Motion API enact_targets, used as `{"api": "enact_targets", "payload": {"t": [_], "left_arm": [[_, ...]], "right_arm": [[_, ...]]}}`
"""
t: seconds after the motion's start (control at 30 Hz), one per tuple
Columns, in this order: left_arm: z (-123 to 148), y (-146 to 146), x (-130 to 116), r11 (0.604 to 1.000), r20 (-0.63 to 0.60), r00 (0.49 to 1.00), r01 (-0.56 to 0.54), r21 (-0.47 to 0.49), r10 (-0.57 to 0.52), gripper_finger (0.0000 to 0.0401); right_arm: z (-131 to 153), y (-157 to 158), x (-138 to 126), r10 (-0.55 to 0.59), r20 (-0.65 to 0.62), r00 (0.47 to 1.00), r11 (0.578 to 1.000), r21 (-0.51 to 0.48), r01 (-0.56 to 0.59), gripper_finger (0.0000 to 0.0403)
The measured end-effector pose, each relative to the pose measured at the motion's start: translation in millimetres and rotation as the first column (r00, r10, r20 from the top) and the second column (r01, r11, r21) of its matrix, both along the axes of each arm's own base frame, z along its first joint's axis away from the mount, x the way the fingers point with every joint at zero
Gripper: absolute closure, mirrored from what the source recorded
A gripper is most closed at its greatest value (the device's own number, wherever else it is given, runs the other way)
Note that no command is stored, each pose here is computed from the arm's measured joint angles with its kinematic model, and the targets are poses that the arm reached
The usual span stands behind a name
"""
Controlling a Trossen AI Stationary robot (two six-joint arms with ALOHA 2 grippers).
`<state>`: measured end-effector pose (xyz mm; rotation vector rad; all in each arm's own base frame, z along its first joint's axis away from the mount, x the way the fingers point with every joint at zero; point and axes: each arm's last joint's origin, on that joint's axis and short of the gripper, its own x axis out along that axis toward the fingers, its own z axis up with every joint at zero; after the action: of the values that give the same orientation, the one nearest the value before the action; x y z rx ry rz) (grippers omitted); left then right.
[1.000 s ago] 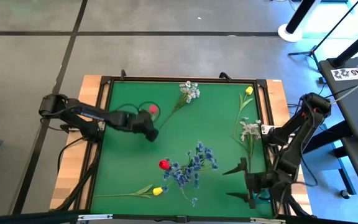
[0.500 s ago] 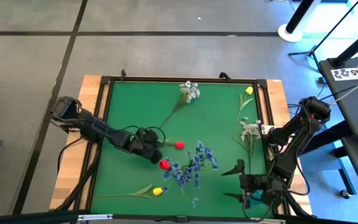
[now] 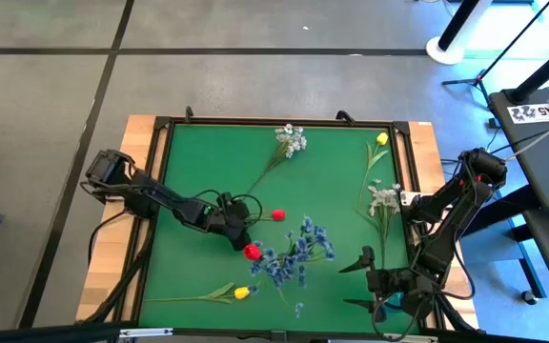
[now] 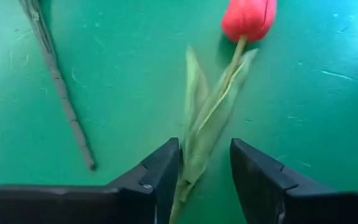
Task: Sort flowers into vase by color
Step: Put the red flower into the violet vase
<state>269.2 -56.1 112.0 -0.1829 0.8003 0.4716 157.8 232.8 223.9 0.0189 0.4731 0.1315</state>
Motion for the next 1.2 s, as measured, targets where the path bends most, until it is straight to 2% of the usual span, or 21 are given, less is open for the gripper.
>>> {"api": "enact_targets", "payload": {"t": [0.23,0.33,0.43,0.57,0.63,0.77,0.83,1.0,1.1,1.2], "left_arm": [[-14,19,9,0.999,-0.029,0.999,-0.020,-0.050,0.018,0.0262],[-20,17,11,0.997,-0.022,0.999,-0.047,-0.053,0.046,0.0280],[-20,13,10,0.993,0.005,0.995,-0.101,-0.063,0.101,0.0315],[-10,5,6,0.994,0.045,0.994,-0.101,-0.048,0.103,0.0382],[-1,1,3,0.995,0.069,0.993,-0.088,-0.044,0.091,0.0389],[34,-3,2,0.995,0.246,0.964,-0.102,-0.004,0.100,0.0388],[47,1,5,0.994,0.360,0.928,-0.106,-0.002,0.100,0.0390],[67,16,19,0.998,0.618,0.785,-0.057,-0.005,0.048,0.0393],[60,20,25,0.999,0.644,0.765,-0.032,0.010,0.018,0.0392],[50,19,31,0.999,0.656,0.753,0.039,0.026,-0.046,0.0392]], "right_arm": [[0,0,0,0.027,-0.005,1.000,0.999,-0.024,-0.027,0.0056],[-1,0,-1,0.040,-0.021,0.999,0.999,-0.028,-0.041,0.0056],[-2,0,-1,0.050,-0.026,0.998,0.997,-0.058,-0.051,0.0056],[-1,0,-2,0.114,-0.045,0.992,0.990,-0.079,-0.117,0.0056],[3,0,-3,0.133,-0.031,0.991,0.988,-0.077,-0.136,0.0056],[8,-3,-3,0.147,0.001,0.989,0.978,-0.152,-0.145,0.0056],[7,-9,2,0.126,0.006,0.992,0.968,-0.219,-0.121,0.0056],[0,-44,30,-0.028,-0.095,0.995,0.962,-0.272,0.001,0.0056],[-2,-76,41,-0.139,-0.187,0.972,0.949,-0.305,0.077,0.0056],[-2,-106,50,-0.267,-0.176,0.948,0.931,-0.303,0.206,0.0056]]}}
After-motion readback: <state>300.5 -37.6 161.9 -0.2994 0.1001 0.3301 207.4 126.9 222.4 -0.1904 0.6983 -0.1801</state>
